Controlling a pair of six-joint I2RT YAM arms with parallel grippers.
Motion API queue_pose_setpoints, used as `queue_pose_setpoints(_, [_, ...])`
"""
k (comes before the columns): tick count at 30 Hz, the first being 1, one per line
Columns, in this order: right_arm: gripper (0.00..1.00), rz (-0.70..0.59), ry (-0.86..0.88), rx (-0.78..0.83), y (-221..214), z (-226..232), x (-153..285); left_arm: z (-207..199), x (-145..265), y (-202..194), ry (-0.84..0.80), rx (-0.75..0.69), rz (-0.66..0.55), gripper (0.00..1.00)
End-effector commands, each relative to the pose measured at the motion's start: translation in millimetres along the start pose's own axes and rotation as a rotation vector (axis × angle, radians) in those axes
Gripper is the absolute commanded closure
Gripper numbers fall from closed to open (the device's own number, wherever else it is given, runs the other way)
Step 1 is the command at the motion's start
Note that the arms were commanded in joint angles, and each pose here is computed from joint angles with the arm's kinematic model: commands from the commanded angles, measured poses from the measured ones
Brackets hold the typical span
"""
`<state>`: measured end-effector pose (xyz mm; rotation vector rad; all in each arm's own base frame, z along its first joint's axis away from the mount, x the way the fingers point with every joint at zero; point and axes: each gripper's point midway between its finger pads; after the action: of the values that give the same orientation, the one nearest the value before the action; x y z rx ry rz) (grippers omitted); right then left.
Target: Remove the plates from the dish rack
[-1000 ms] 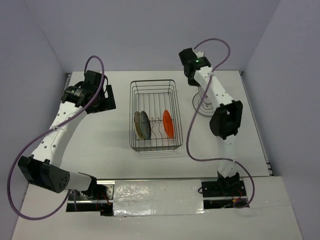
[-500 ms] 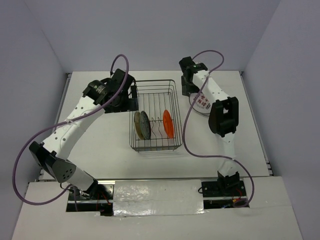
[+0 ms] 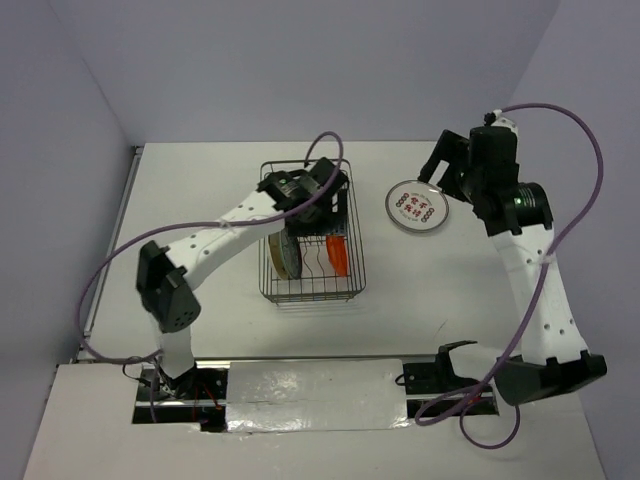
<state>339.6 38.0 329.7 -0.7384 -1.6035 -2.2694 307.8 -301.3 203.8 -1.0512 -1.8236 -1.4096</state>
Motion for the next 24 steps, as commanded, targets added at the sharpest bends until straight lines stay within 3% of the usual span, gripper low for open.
queue_pose_setpoints(1, [0.0,0.144,0.088,0.014,-43.2,14.5,-13.5,-39.4,-24.5,17.4,-0.016,0.011,-0.045,0.1])
queue_pose_setpoints(7, [0.0,0.129,0.144,0.032,-55.2,9.1,16.7,-5.7,-66.5,0.3,0.255,-0.046,0.014,0.24])
queue_pose_setpoints(13, [0.0,0.105,0.147,0.054,-48.1,6.9,29.0,7.6,-76.4,-11.2,0.306,-0.049,0.029,0.38])
queue_pose_setpoints(14, [0.0,0.101,0.147,0.056,-47.0,6.9,29.4,5.6,-76.1,-9.9,0.303,-0.048,0.025,0.47])
queue_pose_setpoints(22, [0.0,0.113,0.154,0.066,-49.0,9.4,22.7,-16.4,-32.8,17.2,0.256,-0.038,-0.077,0.77])
queue_pose_setpoints(24, [0.0,0.114,0.158,0.068,-49.2,10.5,22.1,-16.9,-24.0,21.4,0.243,-0.027,-0.094,0.93])
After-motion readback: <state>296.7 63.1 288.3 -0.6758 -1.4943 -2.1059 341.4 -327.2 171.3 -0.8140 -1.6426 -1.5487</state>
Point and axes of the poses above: each gripper's point midway between its finger pads, its own x axis back along the fingers, its own z axis along the line the jaws close on, y = z × x, and after that the axes turned 3 degrees about x, right-handed
